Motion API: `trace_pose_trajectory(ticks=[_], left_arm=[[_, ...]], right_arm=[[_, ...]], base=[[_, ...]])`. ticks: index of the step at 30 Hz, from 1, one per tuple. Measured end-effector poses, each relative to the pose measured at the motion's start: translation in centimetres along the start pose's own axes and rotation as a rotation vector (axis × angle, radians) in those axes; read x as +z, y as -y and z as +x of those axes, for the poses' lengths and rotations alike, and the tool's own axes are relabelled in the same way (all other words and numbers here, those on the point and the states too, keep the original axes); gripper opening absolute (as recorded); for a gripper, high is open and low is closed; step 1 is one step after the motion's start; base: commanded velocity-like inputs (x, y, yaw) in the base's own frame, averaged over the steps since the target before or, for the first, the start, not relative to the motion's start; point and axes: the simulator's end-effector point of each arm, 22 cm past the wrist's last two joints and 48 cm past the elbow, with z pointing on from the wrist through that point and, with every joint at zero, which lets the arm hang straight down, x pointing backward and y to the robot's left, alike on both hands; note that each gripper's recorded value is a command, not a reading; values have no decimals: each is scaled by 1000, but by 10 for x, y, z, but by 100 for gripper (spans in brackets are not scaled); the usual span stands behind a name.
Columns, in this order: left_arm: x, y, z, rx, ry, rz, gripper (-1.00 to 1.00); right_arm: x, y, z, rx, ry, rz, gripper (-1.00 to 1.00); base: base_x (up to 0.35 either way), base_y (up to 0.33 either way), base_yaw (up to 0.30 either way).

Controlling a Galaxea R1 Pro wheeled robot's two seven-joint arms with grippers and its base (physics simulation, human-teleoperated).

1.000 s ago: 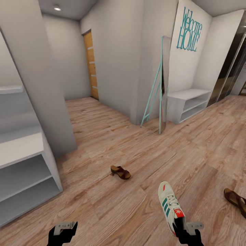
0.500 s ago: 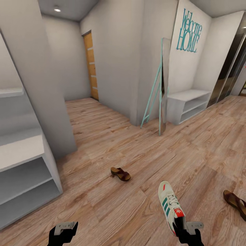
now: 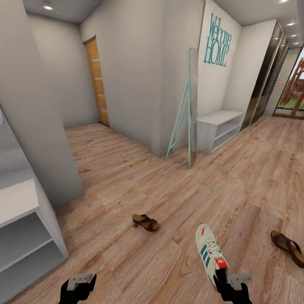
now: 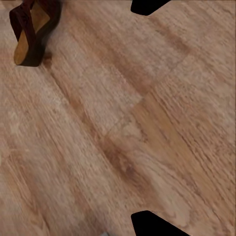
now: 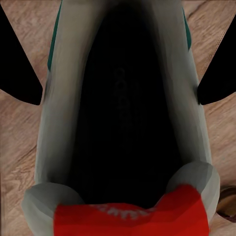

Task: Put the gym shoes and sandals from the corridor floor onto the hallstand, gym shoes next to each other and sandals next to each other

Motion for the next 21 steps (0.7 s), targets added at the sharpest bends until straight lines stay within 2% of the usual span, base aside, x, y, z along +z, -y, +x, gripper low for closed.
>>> trace_pose_trajectory(ticks=[5,16,21], left_arm=[[0,0,-1,0,1,0,100],[0,0,-1,1,1,0,100],[0,0,-2,1,3,1,100]], right_arm=[[0,0,-1,1,2,0,-100],[0,0,-2,2,6,2,-100],[0,1,-3,2,8,2,-100]], base=[[180,276,-143],[180,246,-17],[252,189,-200]])
